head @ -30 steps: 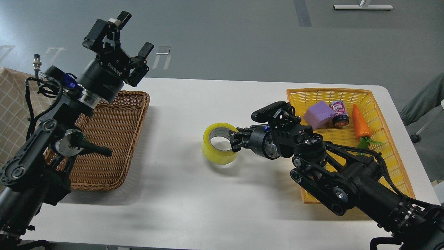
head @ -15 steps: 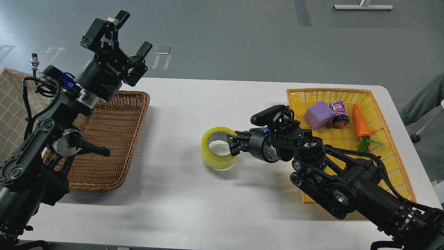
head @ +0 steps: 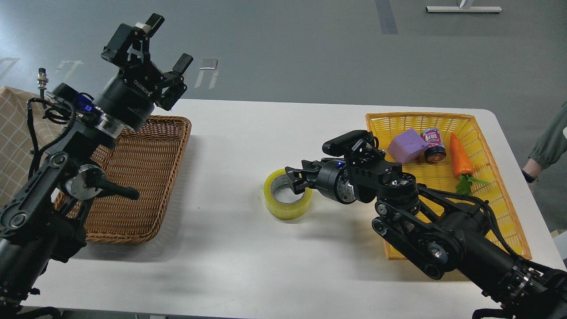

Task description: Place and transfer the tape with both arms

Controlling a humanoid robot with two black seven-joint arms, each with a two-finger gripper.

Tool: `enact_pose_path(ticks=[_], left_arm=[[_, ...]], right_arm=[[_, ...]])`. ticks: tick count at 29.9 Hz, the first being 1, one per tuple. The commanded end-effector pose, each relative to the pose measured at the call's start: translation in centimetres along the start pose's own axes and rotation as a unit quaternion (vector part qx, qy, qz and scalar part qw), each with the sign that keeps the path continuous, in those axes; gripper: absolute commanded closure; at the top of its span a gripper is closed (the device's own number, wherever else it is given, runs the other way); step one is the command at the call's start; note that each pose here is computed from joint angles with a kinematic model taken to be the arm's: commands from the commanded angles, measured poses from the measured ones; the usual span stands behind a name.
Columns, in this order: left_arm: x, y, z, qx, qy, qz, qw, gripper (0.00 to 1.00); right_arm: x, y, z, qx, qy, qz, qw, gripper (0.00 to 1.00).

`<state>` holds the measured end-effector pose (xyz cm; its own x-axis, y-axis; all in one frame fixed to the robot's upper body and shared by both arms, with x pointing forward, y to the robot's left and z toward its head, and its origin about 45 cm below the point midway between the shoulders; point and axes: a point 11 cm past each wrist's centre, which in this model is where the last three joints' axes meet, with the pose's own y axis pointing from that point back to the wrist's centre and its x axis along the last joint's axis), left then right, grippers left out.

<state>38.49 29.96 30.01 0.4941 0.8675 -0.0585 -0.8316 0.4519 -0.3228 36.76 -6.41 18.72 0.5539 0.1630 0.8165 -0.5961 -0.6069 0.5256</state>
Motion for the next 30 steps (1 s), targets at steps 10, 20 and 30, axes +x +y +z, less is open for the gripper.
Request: enact_pose_path(ticks=[10, 20, 30], left_arm=[[0.3, 0.2, 0.1, 0.001, -0.003, 0.002, 1.0, 0.02], [0.3, 0.2, 0.3, -0.004, -0.002, -0.002, 1.0, 0.02], [0.4, 0.3, 0.7, -0.033, 0.053, 0.011, 0.998, 0.02]], right_arm=[[8.7, 6.2, 5.6, -0.055, -0.058, 0.177, 0.981, 0.01], [12.2, 10.5, 5.7, 0.053, -0.267, 0.313, 0.91, 0.01], [14.4, 13.8, 6.5, 0.219, -0.484, 0.355, 0.769, 0.01]])
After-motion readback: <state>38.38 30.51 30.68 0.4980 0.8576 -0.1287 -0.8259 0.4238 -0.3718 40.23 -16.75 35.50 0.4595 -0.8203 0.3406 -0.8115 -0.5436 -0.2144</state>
